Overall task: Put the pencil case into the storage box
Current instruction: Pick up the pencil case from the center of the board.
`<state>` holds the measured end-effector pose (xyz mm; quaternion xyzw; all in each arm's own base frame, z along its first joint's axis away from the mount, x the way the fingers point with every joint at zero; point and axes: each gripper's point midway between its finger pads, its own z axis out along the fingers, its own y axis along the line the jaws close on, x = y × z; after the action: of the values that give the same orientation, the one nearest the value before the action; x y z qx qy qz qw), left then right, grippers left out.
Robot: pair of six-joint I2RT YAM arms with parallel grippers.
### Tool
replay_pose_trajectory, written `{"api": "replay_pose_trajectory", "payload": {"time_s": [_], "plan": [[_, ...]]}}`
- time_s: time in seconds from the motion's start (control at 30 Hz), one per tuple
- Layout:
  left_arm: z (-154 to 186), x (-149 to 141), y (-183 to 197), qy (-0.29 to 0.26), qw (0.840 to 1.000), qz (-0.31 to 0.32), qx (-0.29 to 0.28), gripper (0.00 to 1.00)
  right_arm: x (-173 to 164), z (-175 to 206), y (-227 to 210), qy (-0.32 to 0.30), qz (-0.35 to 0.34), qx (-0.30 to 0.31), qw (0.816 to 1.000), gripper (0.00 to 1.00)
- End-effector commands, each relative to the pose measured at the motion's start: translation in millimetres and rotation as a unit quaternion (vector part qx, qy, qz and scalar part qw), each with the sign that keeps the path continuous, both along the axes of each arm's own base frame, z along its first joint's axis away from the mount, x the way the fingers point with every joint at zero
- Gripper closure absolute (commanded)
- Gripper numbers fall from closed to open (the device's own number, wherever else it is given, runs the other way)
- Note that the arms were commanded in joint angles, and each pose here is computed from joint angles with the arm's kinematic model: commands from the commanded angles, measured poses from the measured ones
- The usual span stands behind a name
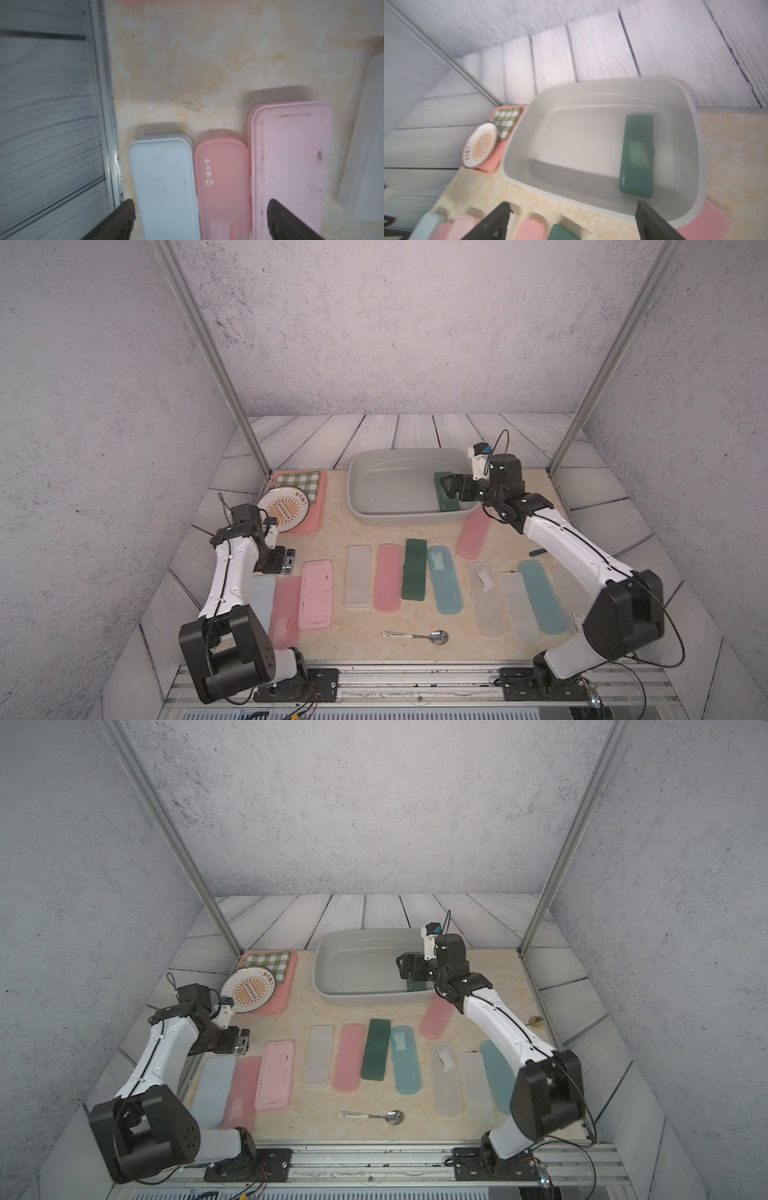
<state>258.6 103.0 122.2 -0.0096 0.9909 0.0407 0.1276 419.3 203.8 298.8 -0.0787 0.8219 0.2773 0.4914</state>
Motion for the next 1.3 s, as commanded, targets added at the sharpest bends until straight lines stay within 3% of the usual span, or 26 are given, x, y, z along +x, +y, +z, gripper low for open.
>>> {"api": "replay_pose_trajectory", "payload": {"time_s": [0.0,0.17,0.3,0.47,0.6,0.67,0.73,0.8,0.87,1.0,1.1,1.27], "plan": [[-9.0,-36.4,2.6,0.025,0.998,-0.031,-0.041,0.02,-23.4,-12.1,3.8,0.015,0.024,0.038,0.999,0.05],[-35.5,-61.4,4.5,0.042,0.996,-0.022,-0.077,0.01,-59.9,-8.4,-11.4,0.017,0.025,0.025,0.999,0.05],[-45.3,-61.4,-14.5,0.046,0.990,-0.037,-0.130,0.01,-75.9,-10.0,-20.2,0.016,0.015,0.033,0.999,0.05],[-26.0,-30.8,-38.9,0.023,0.990,-0.044,-0.129,0.09,-86.8,-30.6,-16.2,0.058,0.015,0.072,0.996,0.05],[15.8,16.4,-54.7,-0.049,0.996,-0.031,-0.063,0.08,-97.3,-51.1,-13.3,0.099,0.015,0.079,0.992,0.06],[37.9,34.6,-77.2,-0.081,0.995,-0.024,-0.055,0.13,-100.0,-54.7,-17.7,0.098,0.001,0.085,0.992,0.06],[47.7,33.7,-121.4,-0.086,0.988,-0.038,-0.119,0.12,-103.7,-53.4,-23.1,0.091,-0.011,0.090,0.992,0.06],[45.3,21.5,-165.0,-0.065,0.980,-0.047,-0.184,0.10,-108.2,-49.1,-29.6,0.079,-0.024,0.095,0.992,0.06],[35.6,9.1,-192.5,-0.029,0.976,-0.056,-0.206,0.09,-113.3,-45.4,-35.8,0.068,-0.035,0.102,0.992,0.06],[-2.2,1.4,-215.5,0.019,0.984,-0.070,-0.165,0.00,-126.1,-43.5,-44.6,0.054,-0.047,0.123,0.990,0.06],[-34.2,0.9,-225.7,0.042,0.990,-0.078,-0.108,0.00,-133.7,-43.4,-47.6,0.052,-0.048,0.128,0.989,0.06],[-62.5,22.9,-230.4,0.030,0.996,-0.062,-0.054,0.00,-143.2,-40.4,-52.7,0.047,-0.049,0.122,0.990,0.06]]}}
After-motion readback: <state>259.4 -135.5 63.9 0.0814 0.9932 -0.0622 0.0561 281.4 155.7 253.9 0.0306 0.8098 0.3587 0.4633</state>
